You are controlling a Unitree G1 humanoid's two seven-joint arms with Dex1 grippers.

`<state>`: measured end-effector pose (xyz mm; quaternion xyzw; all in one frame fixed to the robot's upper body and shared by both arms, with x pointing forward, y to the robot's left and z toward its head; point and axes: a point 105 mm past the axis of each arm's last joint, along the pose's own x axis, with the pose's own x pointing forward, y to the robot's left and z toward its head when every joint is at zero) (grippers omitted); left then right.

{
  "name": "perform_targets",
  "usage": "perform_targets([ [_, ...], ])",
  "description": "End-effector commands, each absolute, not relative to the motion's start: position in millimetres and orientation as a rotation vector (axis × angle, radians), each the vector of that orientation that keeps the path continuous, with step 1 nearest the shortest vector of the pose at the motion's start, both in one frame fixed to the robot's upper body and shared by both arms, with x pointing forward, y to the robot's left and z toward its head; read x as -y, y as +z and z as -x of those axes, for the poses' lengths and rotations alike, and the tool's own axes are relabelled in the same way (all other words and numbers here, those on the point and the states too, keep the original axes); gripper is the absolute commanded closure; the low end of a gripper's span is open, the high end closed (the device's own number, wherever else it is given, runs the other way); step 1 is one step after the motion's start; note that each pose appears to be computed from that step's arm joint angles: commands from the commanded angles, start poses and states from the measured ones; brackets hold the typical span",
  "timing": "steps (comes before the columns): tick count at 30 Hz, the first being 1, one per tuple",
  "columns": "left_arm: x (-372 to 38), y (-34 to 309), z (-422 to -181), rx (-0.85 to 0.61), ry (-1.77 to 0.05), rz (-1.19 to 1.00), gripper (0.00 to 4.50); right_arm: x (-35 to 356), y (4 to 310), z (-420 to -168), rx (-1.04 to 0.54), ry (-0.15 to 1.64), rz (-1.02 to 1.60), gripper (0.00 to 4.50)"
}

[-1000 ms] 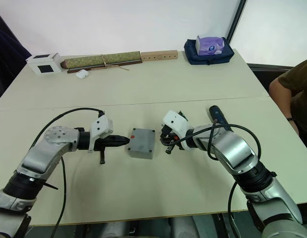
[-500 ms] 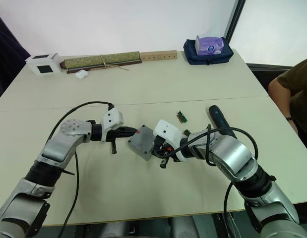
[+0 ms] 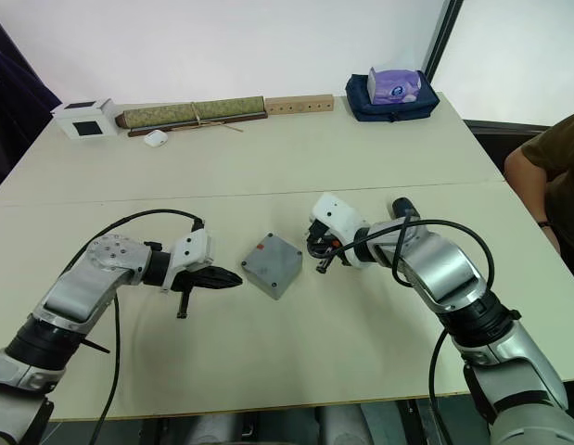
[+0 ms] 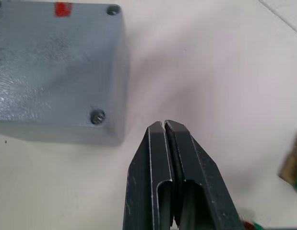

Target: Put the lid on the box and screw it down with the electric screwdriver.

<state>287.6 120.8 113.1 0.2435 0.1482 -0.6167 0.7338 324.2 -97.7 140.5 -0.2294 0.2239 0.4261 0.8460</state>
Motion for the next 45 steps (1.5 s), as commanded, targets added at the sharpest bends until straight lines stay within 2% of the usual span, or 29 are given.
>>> perform_targets([
  [1, -109, 121, -290, -0.26, -1.348, -0.544, 4.5, 80, 145, -326, -0.42, 0.945, 0.464, 4.48],
  [9, -108, 129, -307, -0.204, -1.291, -0.579, 4.5, 69, 138, -307, -0.447, 1.043, 0.433, 4.48],
  [18, -112, 132, -315, -0.192, -1.276, -0.596, 4.5, 70, 139, -302, -0.449, 1.048, 0.439, 4.48],
  [21, -113, 133, -315, -0.19, -1.275, -0.599, 4.5, 76, 141, -306, -0.435, 1.006, 0.469, 4.48],
  [26, -132, 144, -301, -0.198, -1.27, -0.611, 4.5, 113, 176, -329, -0.222, 0.756, 0.549, 4.48],
  [30, -131, 161, -295, -0.155, -1.263, -0.58, 4.5, 126, 184, -334, -0.167, 0.687, 0.491, 4.48],
  [33, -125, 175, -287, -0.119, -1.282, -0.55, 4.5, 135, 178, -341, -0.182, 0.642, 0.458, 3.74],
  [39, -117, 185, -290, -0.077, -1.272, -0.552, 4.5, 147, 162, -363, -0.208, 0.559, 0.361, 1.17],
  [42, -110, 191, -290, -0.051, -1.285, -0.547, 4.5, 148, 155, -371, -0.221, 0.549, 0.302, 0.14],
  [45, -108, 193, -290, -0.039, -1.283, -0.549, 4.5, 147, 152, -375, -0.228, 0.545, 0.279, 0.07],
])
